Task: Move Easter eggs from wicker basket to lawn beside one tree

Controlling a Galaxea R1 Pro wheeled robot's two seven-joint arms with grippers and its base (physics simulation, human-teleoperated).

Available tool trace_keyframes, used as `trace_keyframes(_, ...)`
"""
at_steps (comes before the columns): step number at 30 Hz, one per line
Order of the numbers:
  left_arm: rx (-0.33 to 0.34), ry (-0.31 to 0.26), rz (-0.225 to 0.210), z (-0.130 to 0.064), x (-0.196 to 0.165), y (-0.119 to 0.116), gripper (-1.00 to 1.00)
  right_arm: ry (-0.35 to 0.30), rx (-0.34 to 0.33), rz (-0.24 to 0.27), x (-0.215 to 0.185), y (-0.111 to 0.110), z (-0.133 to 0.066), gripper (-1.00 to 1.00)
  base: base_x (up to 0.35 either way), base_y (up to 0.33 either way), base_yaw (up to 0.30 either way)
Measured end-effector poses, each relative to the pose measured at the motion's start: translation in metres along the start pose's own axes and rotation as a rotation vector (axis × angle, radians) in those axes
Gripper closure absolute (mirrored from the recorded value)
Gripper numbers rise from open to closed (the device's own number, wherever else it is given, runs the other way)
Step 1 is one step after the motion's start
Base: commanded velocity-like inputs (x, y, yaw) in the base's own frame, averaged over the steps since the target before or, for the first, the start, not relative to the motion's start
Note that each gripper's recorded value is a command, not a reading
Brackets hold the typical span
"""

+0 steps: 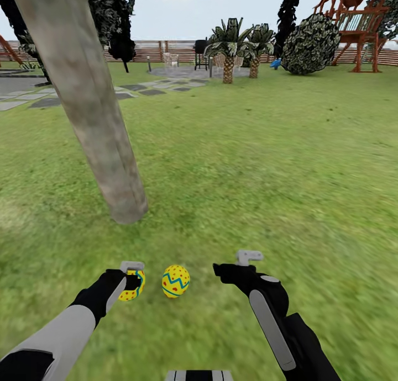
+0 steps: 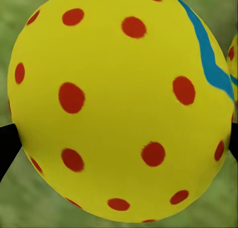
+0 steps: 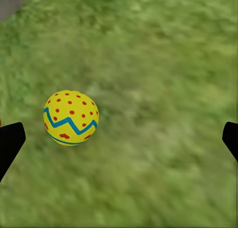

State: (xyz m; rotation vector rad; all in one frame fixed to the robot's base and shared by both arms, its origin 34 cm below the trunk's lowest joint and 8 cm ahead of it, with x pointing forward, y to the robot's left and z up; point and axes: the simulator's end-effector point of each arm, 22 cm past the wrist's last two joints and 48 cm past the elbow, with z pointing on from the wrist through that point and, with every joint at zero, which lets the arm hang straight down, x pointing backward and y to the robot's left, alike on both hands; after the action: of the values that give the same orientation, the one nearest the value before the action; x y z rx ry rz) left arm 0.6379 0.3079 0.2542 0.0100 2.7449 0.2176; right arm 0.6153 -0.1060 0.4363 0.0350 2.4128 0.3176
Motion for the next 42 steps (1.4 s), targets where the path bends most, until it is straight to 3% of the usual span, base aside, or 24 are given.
trace_keyframes(13,0.0,0.0,0.001,0.0,0.0,0.0,1.0,0.0,0.0,0.0,0.0,0.0,0.0,-1.0,0.024,-0.031,0.0)
trace_keyframes(22,0.001,0.033,0.003,0.016,0.016,-0.003,1.0,0.036,0.005,0.007,0.015,-0.005,0.013,-1.0,0.0,0.0,0.0)
trace_keyframes(27,0.001,-0.015,-0.002,0.025,0.011,-0.004,1.0,0.056,0.007,0.011,0.024,-0.007,0.02,-1.0,0.0,0.0,0.0)
trace_keyframes(34,0.003,-0.036,-0.004,0.037,0.015,-0.007,1.0,0.083,0.01,0.018,0.036,-0.011,0.03,-1.0,0.0,0.0,0.0)
trace_keyframes(42,0.006,-0.021,-0.001,0.05,0.028,-0.01,1.0,0.116,0.013,0.025,0.051,-0.015,0.04,-1.0,0.0,0.0,0.0)
